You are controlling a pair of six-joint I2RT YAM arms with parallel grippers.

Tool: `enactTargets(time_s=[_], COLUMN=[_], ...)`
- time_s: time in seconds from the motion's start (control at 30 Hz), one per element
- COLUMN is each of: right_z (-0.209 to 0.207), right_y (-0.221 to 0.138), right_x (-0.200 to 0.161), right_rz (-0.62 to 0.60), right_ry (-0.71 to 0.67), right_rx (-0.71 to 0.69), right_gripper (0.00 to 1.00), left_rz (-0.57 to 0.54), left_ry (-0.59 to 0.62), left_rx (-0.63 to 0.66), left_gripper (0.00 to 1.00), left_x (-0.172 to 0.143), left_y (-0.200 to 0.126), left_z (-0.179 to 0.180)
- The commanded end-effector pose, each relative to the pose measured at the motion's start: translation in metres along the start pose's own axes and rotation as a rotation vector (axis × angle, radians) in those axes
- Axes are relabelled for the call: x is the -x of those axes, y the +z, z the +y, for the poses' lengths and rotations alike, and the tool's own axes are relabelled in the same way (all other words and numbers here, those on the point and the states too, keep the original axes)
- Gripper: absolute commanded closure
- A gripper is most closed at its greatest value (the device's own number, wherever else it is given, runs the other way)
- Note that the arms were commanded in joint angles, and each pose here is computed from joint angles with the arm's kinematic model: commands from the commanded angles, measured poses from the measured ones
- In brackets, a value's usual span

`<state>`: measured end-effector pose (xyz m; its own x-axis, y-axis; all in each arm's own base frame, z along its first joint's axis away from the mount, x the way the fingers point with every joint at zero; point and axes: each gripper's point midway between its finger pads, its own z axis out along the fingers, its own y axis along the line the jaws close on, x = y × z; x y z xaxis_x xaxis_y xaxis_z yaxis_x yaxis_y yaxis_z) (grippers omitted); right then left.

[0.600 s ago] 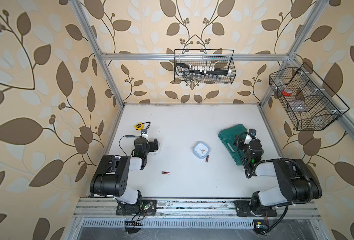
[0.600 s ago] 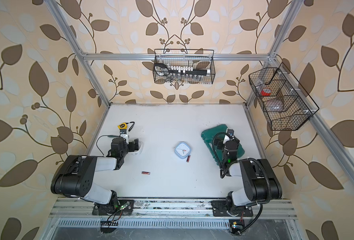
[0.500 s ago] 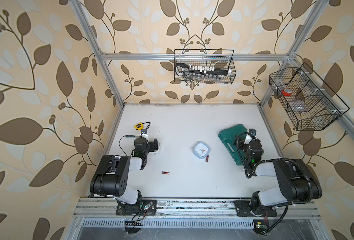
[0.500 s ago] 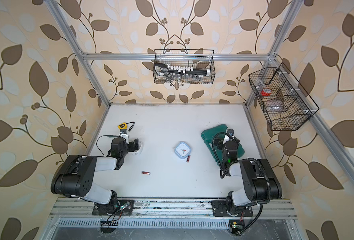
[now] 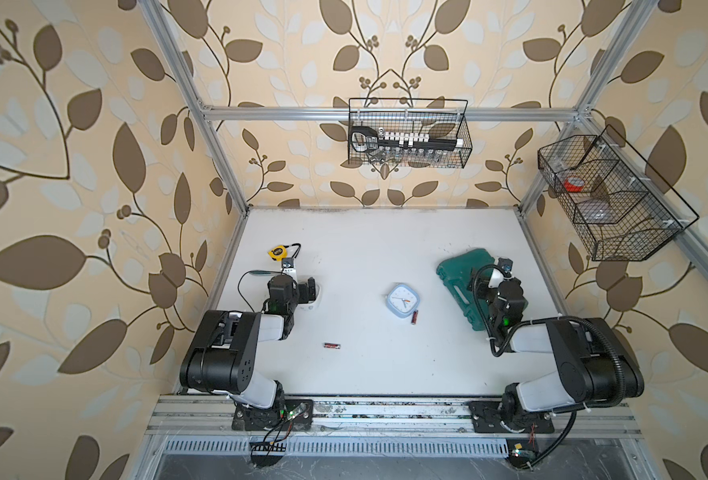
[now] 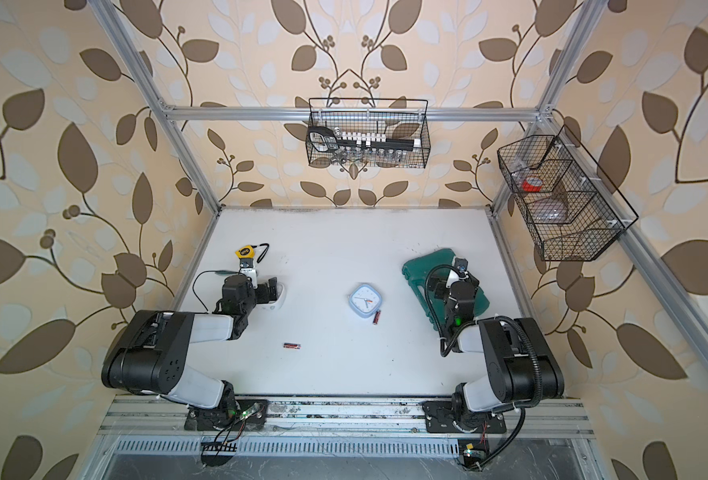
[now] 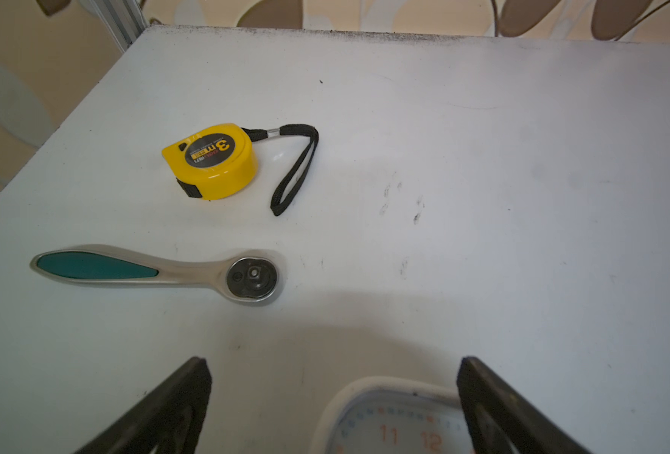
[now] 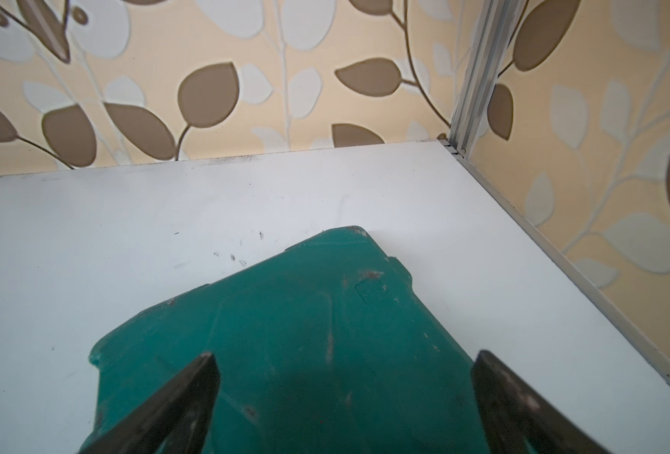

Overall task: Insert the battery into the alarm
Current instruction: Adjust the alarm at the center of the board.

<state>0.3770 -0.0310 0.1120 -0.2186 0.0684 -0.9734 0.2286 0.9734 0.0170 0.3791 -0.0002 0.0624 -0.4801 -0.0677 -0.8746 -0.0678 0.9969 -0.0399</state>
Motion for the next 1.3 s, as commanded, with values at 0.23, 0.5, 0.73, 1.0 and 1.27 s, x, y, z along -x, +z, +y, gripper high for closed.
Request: enactTargets(time_s=[0.23, 0.5, 0.73, 1.0, 1.27], right_z=[-0.006, -0.01, 0.013, 0.06, 0.116], right_y=[-0.014, -0.029, -0.031, -0.056, -0.093], right_x=[0.018, 0.043, 0.054, 0.065, 0.035], right_rz=[-0.005, -0.019, 0.101, 0.214, 0.429], right_ry=[0.005, 0.089, 0.275, 0.318, 0.416], right_rx=[-0.028, -0.062, 0.026, 0.3, 0.587], right_gripper=[0.0, 0.0, 0.0, 0.0, 0.0], left_rz=[-0.066, -0.119, -0.107, 0.155, 0.345], left_ry=[0.002, 0.033, -0.069, -0.359, -0.524], left_rx=[0.014, 0.009, -0.177, -0.347, -0.512], left_gripper=[0.01, 0.01, 0.01, 0.01, 0.01], left_x=[0.052, 0.075, 0.086, 0.056, 0.039], left_y=[-0.028, -0.054, -0.075, -0.082, -0.097], left_z=[0.001, -0.026, -0.091, -0.14, -0.176])
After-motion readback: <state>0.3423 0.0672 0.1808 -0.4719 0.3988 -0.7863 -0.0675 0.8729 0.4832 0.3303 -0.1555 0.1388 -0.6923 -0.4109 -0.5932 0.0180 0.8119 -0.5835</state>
